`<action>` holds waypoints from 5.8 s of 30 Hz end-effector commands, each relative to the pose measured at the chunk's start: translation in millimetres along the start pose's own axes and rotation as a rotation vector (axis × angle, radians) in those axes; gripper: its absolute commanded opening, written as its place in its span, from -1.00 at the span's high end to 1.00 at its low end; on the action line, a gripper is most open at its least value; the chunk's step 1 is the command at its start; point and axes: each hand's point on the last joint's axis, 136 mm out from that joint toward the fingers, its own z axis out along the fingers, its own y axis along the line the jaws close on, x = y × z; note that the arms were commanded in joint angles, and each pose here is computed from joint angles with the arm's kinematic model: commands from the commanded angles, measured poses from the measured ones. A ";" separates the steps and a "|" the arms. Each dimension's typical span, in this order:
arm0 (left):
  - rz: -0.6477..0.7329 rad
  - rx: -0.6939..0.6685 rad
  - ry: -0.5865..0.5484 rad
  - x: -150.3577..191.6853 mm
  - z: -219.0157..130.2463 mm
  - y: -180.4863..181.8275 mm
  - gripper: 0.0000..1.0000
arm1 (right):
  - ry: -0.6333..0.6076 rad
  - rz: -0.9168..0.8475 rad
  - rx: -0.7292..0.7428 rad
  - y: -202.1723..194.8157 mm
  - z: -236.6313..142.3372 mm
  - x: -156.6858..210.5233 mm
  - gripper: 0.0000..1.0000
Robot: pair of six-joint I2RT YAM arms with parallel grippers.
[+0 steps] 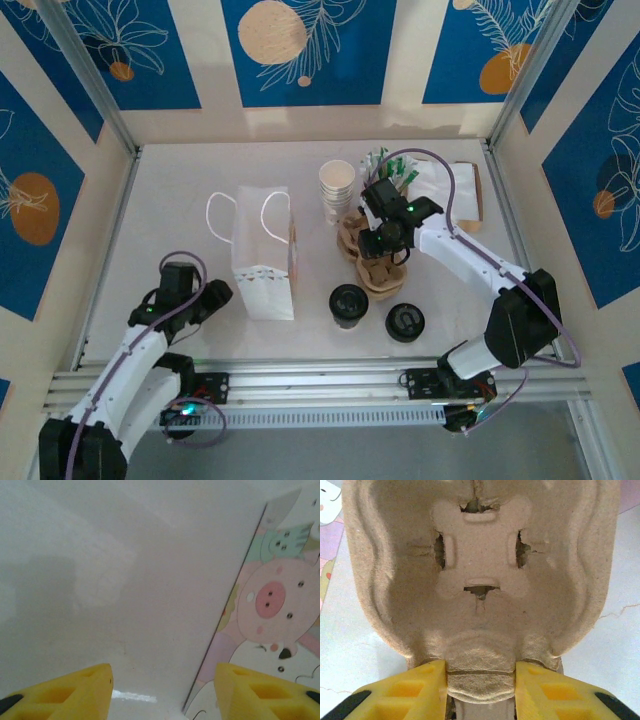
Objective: Pack the takeout coffee
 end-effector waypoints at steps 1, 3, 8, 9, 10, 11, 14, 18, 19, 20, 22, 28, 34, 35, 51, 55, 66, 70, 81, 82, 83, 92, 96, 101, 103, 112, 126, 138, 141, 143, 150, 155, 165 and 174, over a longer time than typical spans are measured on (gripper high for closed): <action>0.018 0.054 0.030 12.0 11.5 -12.4 -0.12 | 0.012 -0.018 -0.092 13.8 -0.9 1.4 0.19; 0.035 0.063 0.052 19.6 17.1 -16.9 -0.12 | 0.027 -0.016 -0.006 1.4 2.6 2.6 0.18; 0.050 0.060 0.069 30.9 26.0 -20.5 -0.13 | -0.013 0.022 -0.185 23.5 -3.6 -1.1 0.23; 0.046 0.072 0.074 33.9 27.7 -22.3 -0.13 | -0.022 0.022 -0.132 16.7 -2.2 -3.5 0.23; 0.045 0.090 0.077 36.7 29.1 -25.3 -0.13 | 0.000 0.014 -0.047 6.3 0.0 -1.7 0.23; 0.043 0.099 0.079 39.0 29.9 -27.0 -0.13 | 0.023 0.013 0.011 -1.9 1.8 -0.2 0.25; 0.046 0.134 0.083 46.2 31.6 -34.4 -0.14 | 0.039 0.003 -0.069 11.6 4.7 1.7 0.28; 0.056 0.151 0.093 55.5 32.3 -40.9 -0.14 | 0.048 -0.004 0.058 -3.9 6.7 1.1 0.28; 0.058 0.158 0.097 57.8 32.2 -43.4 -0.14 | 0.047 0.001 0.042 -1.5 5.6 1.2 0.29; 0.062 0.164 0.099 59.5 32.2 -45.4 -0.14 | 0.039 0.008 -0.037 9.3 3.4 1.4 0.29; 0.067 0.170 0.101 63.3 32.6 -47.9 -0.14 | -0.011 0.030 -0.195 27.9 -3.8 -3.8 0.28; 0.086 0.175 0.090 65.3 32.8 -52.8 -0.16 | -0.005 0.035 -0.125 17.4 -10.1 -1.0 0.32; 0.138 0.094 0.049 54.6 25.0 -45.9 -0.17 | -0.063 0.062 -0.078 9.0 -31.0 -4.6 0.32; 0.154 0.078 0.039 51.6 21.4 -45.4 -0.18 | -0.088 0.066 -0.104 12.9 -38.7 -7.3 0.32; 0.353 -0.054 -0.251 -24.5 -74.5 -70.8 -0.29 | -0.634 -0.039 -0.397 88.8 -249.2 -26.3 0.39; 0.401 -0.008 -0.336 -43.6 -111.1 -92.1 -0.30 | -0.729 -0.136 -0.499 131.8 -293.4 -39.7 0.40; 0.358 0.220 -0.490 -63.7 -194.0 -127.2 -0.29 | -0.778 -0.196 -0.655 239.7 -308.2 -73.2 0.39; 0.328 0.244 -0.513 -64.6 -200.5 -123.8 -0.29 | -0.740 -0.187 -0.669 265.6 -295.3 -81.5 0.39; 0.309 0.274 -0.516 -64.6 -208.5 -126.4 -0.29 | -0.684 -0.173 -0.446 272.9 -240.6 -97.3 0.41; 0.309 0.274 -0.515 -64.6 -208.5 -126.8 -0.29 | -0.685 -0.173 -0.420 271.6 -237.4 -98.5 0.41; 0.310 0.278 -0.516 -64.8 -209.5 -127.8 -0.29 | -0.684 -0.175 -0.405 271.0 -235.2 -99.1 0.41; 0.295 0.372 -0.512 -65.7 -221.4 -149.5 -0.30 | -0.699 -0.187 -0.342 270.2 -226.8 -104.1 0.40; 0.320 0.407 -0.481 -63.4 -222.6 -165.1 -0.34 | -0.715 -0.184 -0.351 269.8 -232.6 -105.9 0.40; 0.329 0.480 -0.432 -57.2 -225.9 -184.4 -0.33 | -0.723 -0.176 -0.321 263.6 -230.8 -107.0 0.40; 0.330 0.508 -0.421 -55.4 -226.7 -190.3 -0.31 | -0.723 -0.167 -0.297 260.2 -226.2 -108.2 0.40; 0.305 0.518 -0.421 -55.8 -211.8 -193.1 -0.13 | -0.725 -0.181 -0.236 254.1 -217.9 -110.2 0.40; 0.278 0.461 -0.407 -54.9 -184.3 -183.8 0.32 | -0.752 -0.242 -0.098 236.9 -221.7 -112.8 0.39; 0.248 0.400 -0.459 -59.4 -177.9 -160.6 0.55 | -0.779 -0.226 -0.055 208.7 -236.3 -122.0 0.40; 0.242 0.395 -0.458 -59.0 -176.4 -158.5 0.58 | -0.765 -0.205 -0.075 199.1 -234.7 -120.6 0.41; 0.240 0.390 -0.453 -58.2 -174.0 -157.6 0.58 | -0.755 -0.195 -0.099 193.9 -233.6 -118.5 0.41; 0.235 0.352 -0.440 -55.8 -163.1 -149.1 0.59 | -0.699 -0.088 -0.314 173.2 -231.9 -108.2 0.41; 0.230 0.344 -0.430 -54.5 -159.5 -147.3 0.60 | -0.654 -0.002 -0.456 157.0 -226.6 -102.6 0.41; 0.221 0.322 -0.406 -50.2 -152.7 -140.9 0.62 | -0.550 0.099 -0.557 134.9 -197.1 -95.6 0.42; 0.217 0.307 -0.400 -48.7 -148.7 -136.3 0.66 | -0.469 0.195 -0.571 114.4 -169.5 -88.5 0.43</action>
